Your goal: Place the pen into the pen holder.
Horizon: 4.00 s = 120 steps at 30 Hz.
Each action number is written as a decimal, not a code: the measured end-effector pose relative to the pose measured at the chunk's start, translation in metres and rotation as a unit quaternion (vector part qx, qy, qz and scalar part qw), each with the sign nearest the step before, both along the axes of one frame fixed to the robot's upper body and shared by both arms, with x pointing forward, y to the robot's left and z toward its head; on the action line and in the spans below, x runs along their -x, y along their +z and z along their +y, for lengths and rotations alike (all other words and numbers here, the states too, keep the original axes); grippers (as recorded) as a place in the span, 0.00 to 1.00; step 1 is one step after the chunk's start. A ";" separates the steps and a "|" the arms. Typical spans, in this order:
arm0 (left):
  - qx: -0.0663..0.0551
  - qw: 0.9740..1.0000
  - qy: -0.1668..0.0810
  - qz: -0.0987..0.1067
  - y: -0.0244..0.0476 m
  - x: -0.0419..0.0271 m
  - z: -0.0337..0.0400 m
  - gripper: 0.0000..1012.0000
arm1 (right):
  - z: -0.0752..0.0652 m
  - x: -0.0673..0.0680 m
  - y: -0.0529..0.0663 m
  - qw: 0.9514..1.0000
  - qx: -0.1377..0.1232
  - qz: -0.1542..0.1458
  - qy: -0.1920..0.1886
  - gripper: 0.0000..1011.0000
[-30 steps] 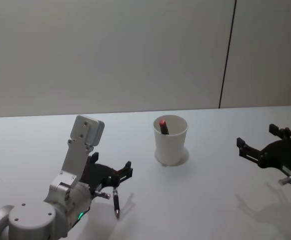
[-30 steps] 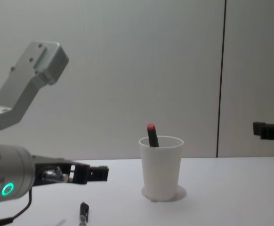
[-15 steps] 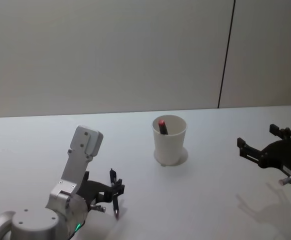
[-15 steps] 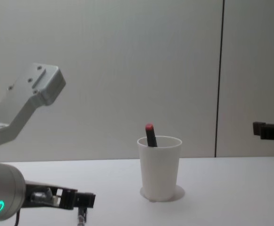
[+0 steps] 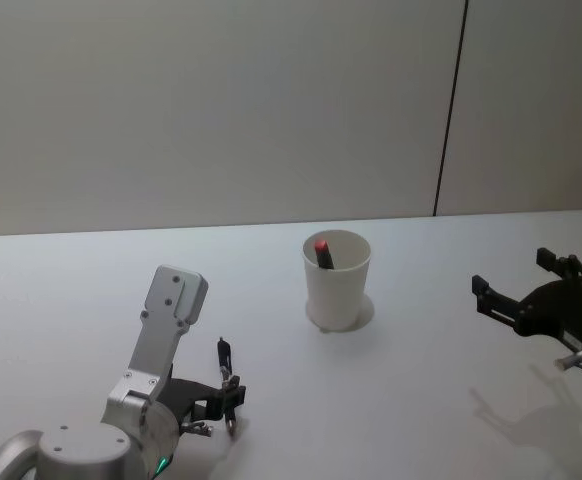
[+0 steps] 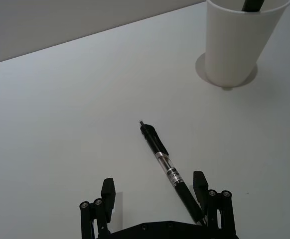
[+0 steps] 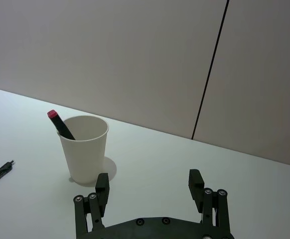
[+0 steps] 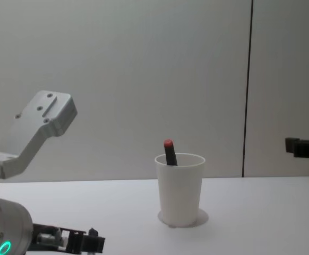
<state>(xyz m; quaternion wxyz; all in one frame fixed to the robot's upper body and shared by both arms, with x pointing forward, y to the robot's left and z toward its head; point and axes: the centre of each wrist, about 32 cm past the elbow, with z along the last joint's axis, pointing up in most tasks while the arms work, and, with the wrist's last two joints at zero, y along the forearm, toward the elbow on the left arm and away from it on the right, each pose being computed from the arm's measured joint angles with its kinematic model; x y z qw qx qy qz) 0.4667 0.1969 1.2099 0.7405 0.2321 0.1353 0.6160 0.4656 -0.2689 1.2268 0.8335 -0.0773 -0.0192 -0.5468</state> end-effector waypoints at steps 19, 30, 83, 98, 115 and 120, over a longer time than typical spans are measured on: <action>0.011 1.000 0.012 0.014 -0.0032 -0.0080 -0.0122 0.99 | 0.000 0.000 0.000 1.000 0.000 0.000 0.000 0.99; 0.007 1.000 0.013 0.021 -0.0077 -0.0125 -0.0163 0.99 | 0.000 0.000 0.000 1.000 0.000 0.000 0.000 0.99; -0.011 0.999 0.006 0.045 -0.0169 -0.0161 -0.0206 0.14 | 0.000 0.000 0.000 1.000 0.000 0.000 0.000 0.99; -0.011 1.000 0.013 -0.002 -0.0104 -0.0171 -0.0145 0.14 | 0.000 0.000 0.000 1.000 0.000 0.000 0.000 0.99; -0.003 0.995 -0.007 -0.101 -0.0016 -0.0201 -0.0004 0.14 | 0.000 0.000 0.000 1.000 0.000 0.000 0.000 0.99; 0.003 0.990 -0.029 -0.137 0.0014 -0.0219 0.0067 0.14 | 0.000 0.000 0.000 1.000 0.000 0.000 0.000 0.99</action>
